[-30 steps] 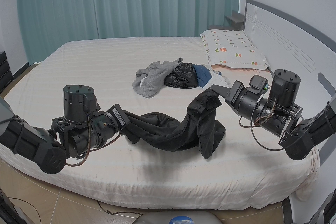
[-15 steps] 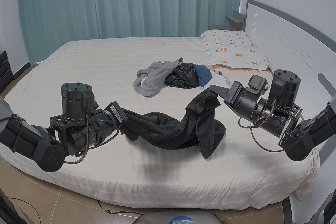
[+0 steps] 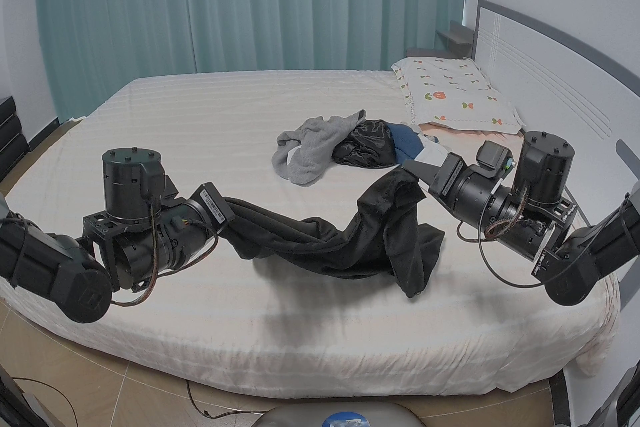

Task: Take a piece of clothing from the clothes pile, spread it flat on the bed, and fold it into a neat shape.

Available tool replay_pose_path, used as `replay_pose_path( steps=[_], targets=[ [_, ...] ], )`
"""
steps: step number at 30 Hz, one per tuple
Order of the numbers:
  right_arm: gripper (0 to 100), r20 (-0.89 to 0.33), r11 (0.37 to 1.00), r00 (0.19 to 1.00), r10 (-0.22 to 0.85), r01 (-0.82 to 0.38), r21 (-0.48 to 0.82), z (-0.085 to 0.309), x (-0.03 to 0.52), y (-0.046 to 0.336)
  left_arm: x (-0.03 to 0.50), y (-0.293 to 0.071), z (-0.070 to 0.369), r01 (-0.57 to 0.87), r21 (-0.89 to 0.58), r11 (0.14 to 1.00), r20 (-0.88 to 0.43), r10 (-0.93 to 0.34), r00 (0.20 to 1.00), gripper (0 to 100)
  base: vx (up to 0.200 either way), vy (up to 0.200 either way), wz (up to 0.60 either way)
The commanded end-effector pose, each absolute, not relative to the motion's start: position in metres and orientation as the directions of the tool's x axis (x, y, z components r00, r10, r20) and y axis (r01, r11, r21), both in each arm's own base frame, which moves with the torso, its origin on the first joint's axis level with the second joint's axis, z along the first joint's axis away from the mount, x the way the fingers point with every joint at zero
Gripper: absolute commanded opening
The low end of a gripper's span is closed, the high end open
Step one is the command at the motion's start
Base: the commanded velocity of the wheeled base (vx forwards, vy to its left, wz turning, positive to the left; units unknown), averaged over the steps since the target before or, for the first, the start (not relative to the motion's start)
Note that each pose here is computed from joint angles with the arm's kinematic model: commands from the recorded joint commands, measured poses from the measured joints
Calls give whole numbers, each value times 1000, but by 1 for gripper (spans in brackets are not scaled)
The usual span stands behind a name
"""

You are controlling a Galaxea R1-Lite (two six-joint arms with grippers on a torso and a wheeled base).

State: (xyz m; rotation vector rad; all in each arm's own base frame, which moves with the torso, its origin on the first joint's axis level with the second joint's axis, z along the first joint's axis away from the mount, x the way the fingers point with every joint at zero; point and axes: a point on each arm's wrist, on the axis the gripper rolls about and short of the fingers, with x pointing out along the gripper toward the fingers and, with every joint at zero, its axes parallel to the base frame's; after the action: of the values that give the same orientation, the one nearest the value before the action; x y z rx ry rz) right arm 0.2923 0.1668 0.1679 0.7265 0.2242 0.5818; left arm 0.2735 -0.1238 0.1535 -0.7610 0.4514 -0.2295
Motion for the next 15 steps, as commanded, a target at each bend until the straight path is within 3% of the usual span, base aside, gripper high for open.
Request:
replay_pose_path(
  steps=[1,15],
  targets=[
    [0,18,597,820,572,-431,677,173,290,166,272,-120,159,48,-715,698,-292,-359,886,0,0,200,0],
    [0,43,593,824,565,-442,674,180,288,162,274,-114,163,44,-718,694,-278,-345,896,0,0,200,0]
  ],
)
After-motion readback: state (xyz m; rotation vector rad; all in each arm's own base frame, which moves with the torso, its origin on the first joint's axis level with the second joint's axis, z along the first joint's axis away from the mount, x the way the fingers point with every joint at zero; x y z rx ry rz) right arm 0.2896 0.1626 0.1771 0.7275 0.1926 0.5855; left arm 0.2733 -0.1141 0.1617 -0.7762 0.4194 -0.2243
